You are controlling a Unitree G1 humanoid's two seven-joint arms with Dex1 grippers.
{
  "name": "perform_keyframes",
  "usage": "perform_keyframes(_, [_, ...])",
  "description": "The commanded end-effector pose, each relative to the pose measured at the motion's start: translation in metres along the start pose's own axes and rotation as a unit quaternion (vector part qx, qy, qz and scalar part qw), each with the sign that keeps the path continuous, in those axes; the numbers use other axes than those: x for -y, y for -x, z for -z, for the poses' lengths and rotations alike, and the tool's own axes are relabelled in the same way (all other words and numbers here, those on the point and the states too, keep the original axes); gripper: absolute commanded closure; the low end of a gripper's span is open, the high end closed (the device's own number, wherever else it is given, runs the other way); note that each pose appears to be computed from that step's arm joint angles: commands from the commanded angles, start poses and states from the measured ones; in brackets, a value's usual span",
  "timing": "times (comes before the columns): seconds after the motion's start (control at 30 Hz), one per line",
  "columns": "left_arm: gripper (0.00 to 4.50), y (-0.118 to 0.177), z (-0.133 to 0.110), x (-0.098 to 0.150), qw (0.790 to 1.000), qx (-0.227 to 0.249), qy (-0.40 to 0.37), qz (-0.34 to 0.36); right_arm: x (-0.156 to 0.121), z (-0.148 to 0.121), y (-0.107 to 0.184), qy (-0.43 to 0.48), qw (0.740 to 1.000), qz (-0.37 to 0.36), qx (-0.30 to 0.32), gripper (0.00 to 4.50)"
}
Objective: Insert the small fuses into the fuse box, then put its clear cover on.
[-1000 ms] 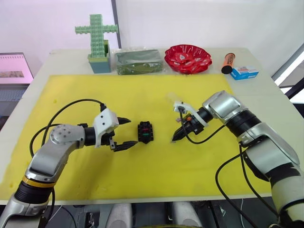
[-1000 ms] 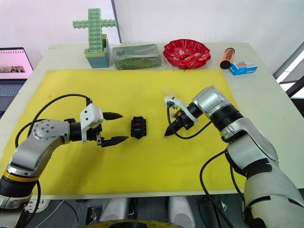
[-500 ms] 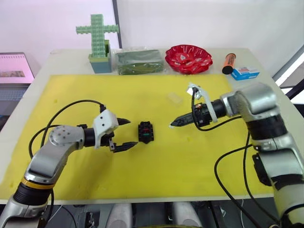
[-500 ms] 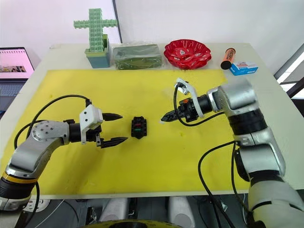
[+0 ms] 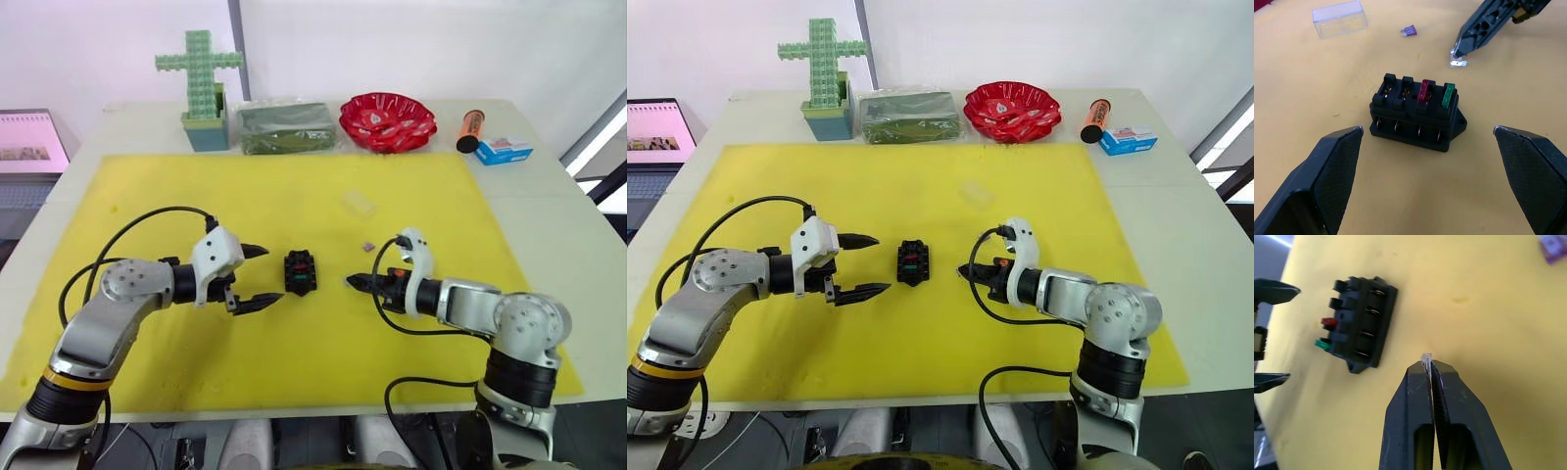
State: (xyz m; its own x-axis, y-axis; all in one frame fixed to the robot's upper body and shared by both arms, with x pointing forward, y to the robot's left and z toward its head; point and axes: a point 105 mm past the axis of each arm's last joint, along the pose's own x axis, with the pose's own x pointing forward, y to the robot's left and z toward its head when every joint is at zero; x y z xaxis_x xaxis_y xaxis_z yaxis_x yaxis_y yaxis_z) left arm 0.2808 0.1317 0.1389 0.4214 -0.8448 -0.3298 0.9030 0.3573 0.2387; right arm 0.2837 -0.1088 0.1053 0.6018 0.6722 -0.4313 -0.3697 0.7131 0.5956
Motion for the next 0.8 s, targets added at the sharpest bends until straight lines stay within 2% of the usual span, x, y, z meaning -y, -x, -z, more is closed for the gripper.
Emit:
perform_keyframes(0.03, [0.0, 0.003, -0.01, -0.003, 1.0, 0.009, -0.025, -0.002, 0.0, 0.002, 0.005, -0.016, 1.0, 0.022, 0.013, 4.46])
perform_keyframes(0.37, [0.0, 0.005, -0.009, -0.003, 1.0, 0.003, -0.026, -0.005, -0.012, 0.014, 0.012, -0.036, 0.999, 0.018, -0.019, 4.46])
perform_keyframes(0.4, [0.0, 0.005, -0.009, -0.004, 1.0, 0.003, -0.026, -0.005, -0.014, 0.013, 0.014, -0.039, 0.999, 0.015, -0.025, 4.04])
perform_keyframes(0.53, [0.0, 0.003, -0.009, -0.003, 1.0, 0.006, -0.026, -0.004, -0.02, 0.006, 0.026, -0.001, 0.998, -0.002, -0.062, 3.11])
perform_keyframes(0.8, [0.0, 0.002, -0.011, -0.005, 0.999, 0.007, -0.032, -0.004, -0.013, -0.026, 0.038, 0.091, 0.989, -0.026, -0.113, 3.11])
